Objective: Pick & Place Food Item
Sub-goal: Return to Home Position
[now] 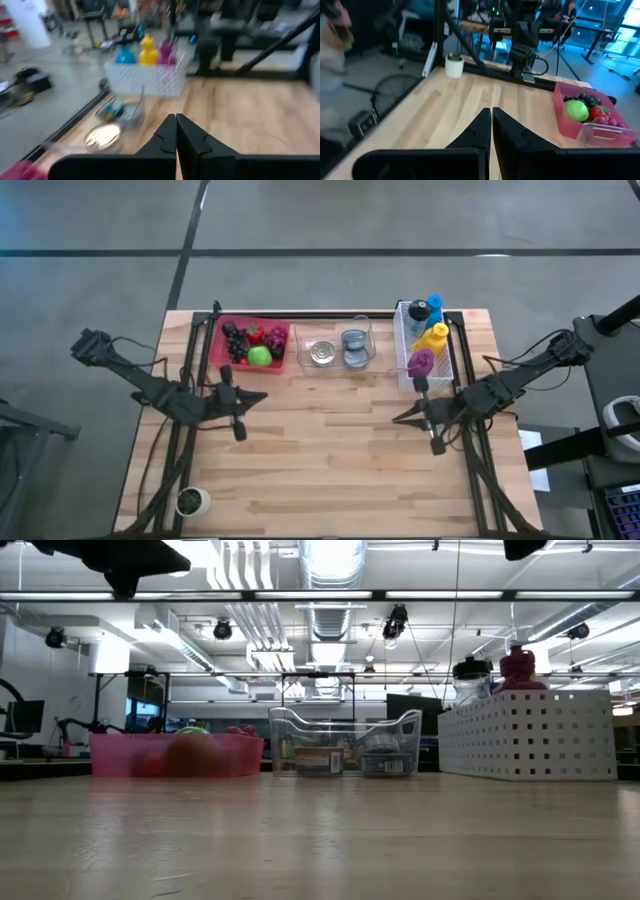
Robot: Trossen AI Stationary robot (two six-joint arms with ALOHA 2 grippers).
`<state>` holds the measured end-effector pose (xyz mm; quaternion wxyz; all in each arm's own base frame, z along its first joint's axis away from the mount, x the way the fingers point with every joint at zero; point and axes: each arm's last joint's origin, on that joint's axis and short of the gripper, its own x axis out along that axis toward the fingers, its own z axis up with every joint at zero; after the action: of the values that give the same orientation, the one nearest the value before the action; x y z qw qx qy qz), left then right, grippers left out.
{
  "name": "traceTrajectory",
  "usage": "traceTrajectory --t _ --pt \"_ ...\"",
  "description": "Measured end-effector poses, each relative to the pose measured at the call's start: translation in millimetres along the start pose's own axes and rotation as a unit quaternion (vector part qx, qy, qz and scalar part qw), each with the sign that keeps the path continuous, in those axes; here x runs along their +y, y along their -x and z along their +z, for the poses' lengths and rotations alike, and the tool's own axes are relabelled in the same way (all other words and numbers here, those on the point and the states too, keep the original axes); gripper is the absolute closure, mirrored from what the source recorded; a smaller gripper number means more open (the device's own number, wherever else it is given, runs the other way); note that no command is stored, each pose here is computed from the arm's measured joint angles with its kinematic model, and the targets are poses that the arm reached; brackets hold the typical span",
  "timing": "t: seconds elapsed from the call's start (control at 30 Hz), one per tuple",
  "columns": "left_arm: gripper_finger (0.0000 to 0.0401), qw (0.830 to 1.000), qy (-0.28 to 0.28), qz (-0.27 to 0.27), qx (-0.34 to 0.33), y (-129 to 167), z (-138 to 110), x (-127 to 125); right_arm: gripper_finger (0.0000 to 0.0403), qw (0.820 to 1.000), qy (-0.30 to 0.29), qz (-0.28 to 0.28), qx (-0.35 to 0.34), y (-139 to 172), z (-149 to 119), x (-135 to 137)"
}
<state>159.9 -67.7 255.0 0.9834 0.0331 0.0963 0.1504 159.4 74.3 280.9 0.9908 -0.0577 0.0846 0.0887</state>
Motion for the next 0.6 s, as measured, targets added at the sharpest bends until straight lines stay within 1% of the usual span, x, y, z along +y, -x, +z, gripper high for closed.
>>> traceTrajectory --t 0.07,0.2,0.4,0.6 --pt "0.04 0.999 0.011 -0.024 -0.034 4.9 -3.4 4.3 0.039 1.0 -0.01 -0.001 -0.013 4.0 -3.8 -1.1" --pt "0.04 0.994 0.012 -0.062 -0.094 14.6 -10.9 13.0 0.039 1.0 -0.013 -0.001 -0.025 9.1 -15.0 -2.3" --pt "0.04 0.989 0.036 -0.065 -0.128 26.9 -25.3 27.4 0.039 0.998 -0.013 -0.003 -0.064 17.4 -27.9 -4.4" --pt "0.04 0.985 0.055 -0.064 -0.153 35.9 -38.4 38.3 0.039 0.996 -0.02 -0.004 -0.089 27.4 -35.4 -7.3"
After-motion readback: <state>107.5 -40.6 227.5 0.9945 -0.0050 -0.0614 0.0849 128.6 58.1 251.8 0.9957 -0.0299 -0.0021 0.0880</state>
